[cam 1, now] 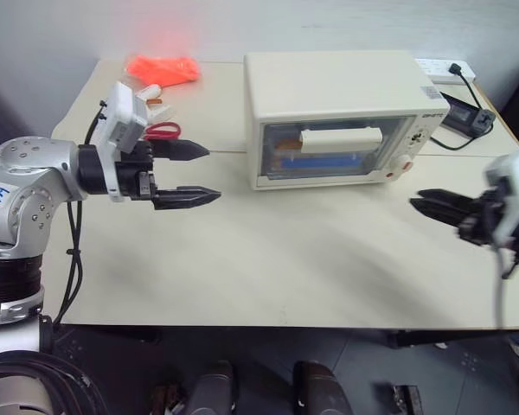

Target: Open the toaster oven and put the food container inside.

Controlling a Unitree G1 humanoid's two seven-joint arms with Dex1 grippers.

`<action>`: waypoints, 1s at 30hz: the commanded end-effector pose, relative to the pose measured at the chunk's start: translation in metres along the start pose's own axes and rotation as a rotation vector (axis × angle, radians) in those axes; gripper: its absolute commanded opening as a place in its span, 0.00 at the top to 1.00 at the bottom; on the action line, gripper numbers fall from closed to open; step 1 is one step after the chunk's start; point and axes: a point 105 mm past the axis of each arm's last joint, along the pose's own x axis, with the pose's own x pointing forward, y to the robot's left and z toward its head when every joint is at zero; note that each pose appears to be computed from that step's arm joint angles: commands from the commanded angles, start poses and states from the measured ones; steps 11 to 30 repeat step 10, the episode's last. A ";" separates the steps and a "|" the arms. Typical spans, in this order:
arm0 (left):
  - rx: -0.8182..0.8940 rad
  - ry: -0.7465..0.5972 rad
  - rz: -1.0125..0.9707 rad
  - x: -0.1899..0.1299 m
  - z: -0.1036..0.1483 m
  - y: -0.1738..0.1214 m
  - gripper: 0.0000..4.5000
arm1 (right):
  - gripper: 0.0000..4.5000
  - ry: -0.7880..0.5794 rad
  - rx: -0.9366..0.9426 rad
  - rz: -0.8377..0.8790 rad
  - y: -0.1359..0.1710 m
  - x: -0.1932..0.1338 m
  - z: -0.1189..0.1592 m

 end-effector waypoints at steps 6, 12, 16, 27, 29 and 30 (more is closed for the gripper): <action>0.084 0.024 0.048 -0.030 0.012 0.011 0.00 | 0.47 0.077 -0.046 0.085 -0.015 -0.053 0.025; 0.108 0.011 0.068 -0.036 0.019 0.017 0.00 | 0.47 0.033 -0.031 0.027 -0.032 -0.059 0.033; 0.108 0.011 0.068 -0.036 0.019 0.017 0.00 | 0.47 0.033 -0.031 0.027 -0.032 -0.059 0.033; 0.108 0.011 0.068 -0.036 0.019 0.017 0.00 | 0.47 0.033 -0.031 0.027 -0.032 -0.059 0.033; 0.108 0.011 0.068 -0.036 0.019 0.017 0.00 | 0.47 0.033 -0.031 0.027 -0.032 -0.059 0.033; 0.108 0.011 0.068 -0.036 0.019 0.017 0.00 | 0.47 0.033 -0.031 0.027 -0.032 -0.059 0.033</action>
